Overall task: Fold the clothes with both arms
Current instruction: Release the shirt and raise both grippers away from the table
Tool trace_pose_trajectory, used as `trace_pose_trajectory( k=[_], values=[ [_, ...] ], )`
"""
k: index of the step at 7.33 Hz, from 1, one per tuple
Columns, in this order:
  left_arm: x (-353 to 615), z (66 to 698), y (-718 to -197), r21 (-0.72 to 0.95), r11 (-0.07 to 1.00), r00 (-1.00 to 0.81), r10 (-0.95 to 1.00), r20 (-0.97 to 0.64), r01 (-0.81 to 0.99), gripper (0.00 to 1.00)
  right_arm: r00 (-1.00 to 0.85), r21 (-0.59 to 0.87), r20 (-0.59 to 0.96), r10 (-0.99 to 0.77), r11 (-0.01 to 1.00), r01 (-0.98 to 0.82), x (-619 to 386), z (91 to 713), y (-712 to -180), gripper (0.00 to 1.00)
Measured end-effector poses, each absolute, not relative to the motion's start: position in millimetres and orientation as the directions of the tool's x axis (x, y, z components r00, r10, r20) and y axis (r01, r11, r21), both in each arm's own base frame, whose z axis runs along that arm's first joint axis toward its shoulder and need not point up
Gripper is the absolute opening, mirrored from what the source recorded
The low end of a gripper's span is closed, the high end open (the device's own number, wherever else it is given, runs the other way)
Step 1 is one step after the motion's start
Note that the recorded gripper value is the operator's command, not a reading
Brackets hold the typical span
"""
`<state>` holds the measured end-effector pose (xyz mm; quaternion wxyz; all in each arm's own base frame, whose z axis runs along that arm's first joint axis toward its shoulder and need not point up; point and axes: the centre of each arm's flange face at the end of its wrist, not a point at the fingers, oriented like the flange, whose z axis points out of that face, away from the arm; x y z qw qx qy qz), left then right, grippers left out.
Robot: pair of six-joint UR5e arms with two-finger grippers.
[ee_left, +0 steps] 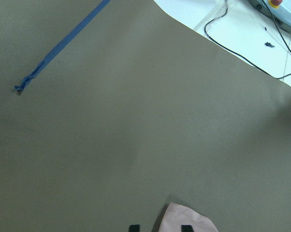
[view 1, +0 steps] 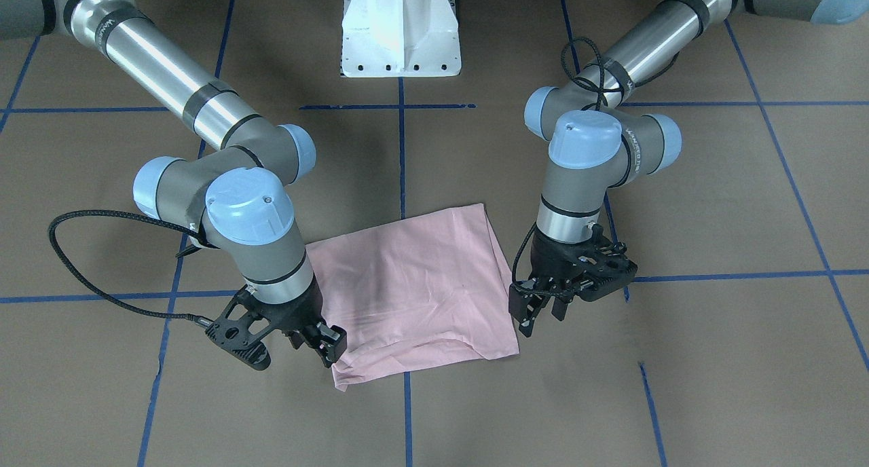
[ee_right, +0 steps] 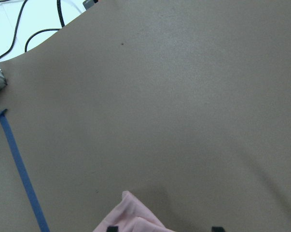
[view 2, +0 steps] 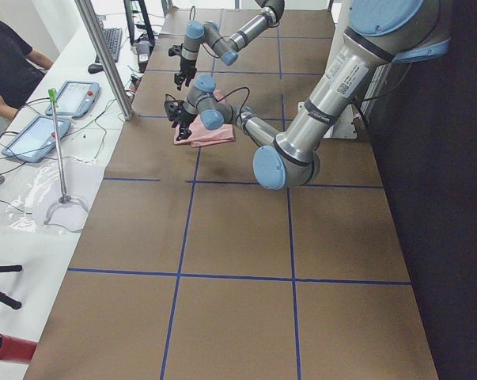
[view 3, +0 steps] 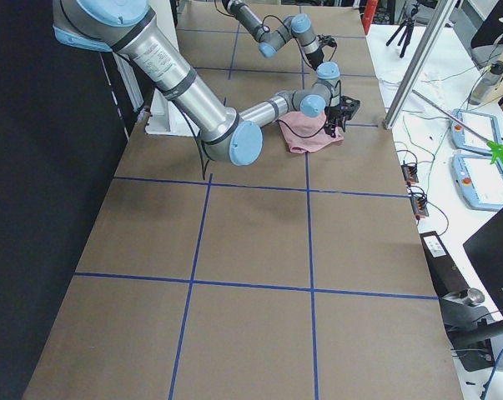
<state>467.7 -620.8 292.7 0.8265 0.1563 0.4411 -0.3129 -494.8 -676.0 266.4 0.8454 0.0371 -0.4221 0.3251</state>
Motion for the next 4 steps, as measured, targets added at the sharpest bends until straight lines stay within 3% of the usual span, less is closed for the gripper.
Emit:
trace_pose_trajectory(
  k=[4],
  values=[
    [434.8,285.6,-627.4,-0.011,0.789,0.430,-0.346,-0.834,0.614,1.00,0.483,-0.190,0.743,0.462,0.839,-0.510,-395.4,307.2,-710.9,1.00]
  ],
)
